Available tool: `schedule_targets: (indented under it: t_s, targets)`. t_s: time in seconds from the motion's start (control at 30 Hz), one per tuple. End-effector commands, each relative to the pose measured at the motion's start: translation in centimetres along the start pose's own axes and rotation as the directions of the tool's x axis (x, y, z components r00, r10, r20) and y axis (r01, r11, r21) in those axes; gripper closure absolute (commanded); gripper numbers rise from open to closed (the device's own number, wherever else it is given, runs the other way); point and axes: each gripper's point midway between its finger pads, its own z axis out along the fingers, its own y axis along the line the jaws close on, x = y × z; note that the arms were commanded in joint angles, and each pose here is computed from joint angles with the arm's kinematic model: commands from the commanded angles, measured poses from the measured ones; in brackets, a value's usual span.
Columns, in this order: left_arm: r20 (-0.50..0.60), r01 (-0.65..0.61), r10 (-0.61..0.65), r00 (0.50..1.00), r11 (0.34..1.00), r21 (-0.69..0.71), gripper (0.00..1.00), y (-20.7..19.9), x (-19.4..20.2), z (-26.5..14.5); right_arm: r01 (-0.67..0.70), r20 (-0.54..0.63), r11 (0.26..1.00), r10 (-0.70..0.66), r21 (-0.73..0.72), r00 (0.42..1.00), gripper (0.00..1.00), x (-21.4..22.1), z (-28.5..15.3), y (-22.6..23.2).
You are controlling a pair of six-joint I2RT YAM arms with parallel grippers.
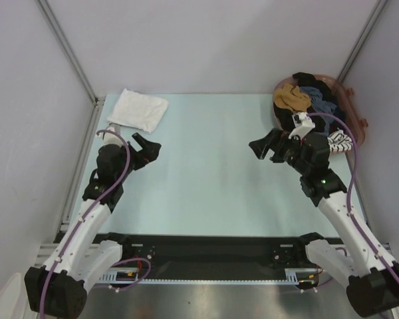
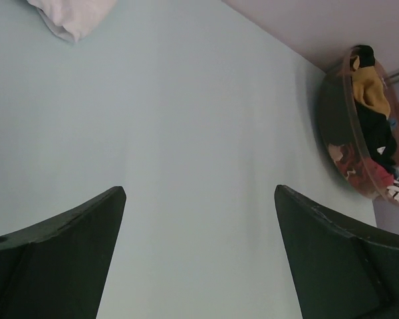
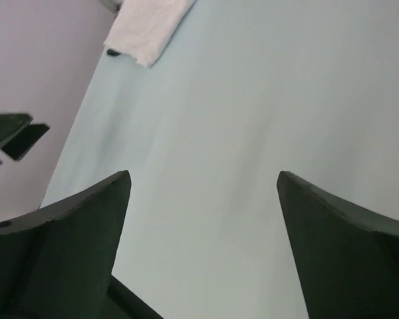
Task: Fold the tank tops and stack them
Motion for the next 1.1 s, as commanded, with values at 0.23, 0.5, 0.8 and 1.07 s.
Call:
schedule_targets:
  t_s: [0.23, 0.5, 0.8, 1.07]
  targets:
    - [0.207, 0.087, -0.034, 0.978, 0.963, -0.256, 0.00, 7.7, 0.6, -4.2, -0.066, 0.229, 0.858, -0.061, 0.509, 0.972, 0.00, -6.8, -5.9, -7.9]
    - [0.223, -0.048, 0.057, 0.973, 0.998, -0.043, 0.00, 6.2, 3.0, -4.6, -0.056, 0.103, 0.726, -0.020, 0.686, 0.995, 0.08, -11.5, 0.8, -15.7]
    - [0.209, -0.164, 0.154, 0.966, 0.986, 0.029, 0.00, 5.6, 4.1, -4.0, -0.015, 0.007, 0.688, 0.015, 0.726, 1.000, 0.19, -14.7, 7.4, -20.3]
    - [0.191, -0.169, 0.159, 0.969, 0.985, 0.039, 0.00, 5.3, 4.2, -3.7, -0.028, -0.036, 0.644, 0.086, 0.764, 0.996, 0.17, -11.4, 9.2, -23.5]
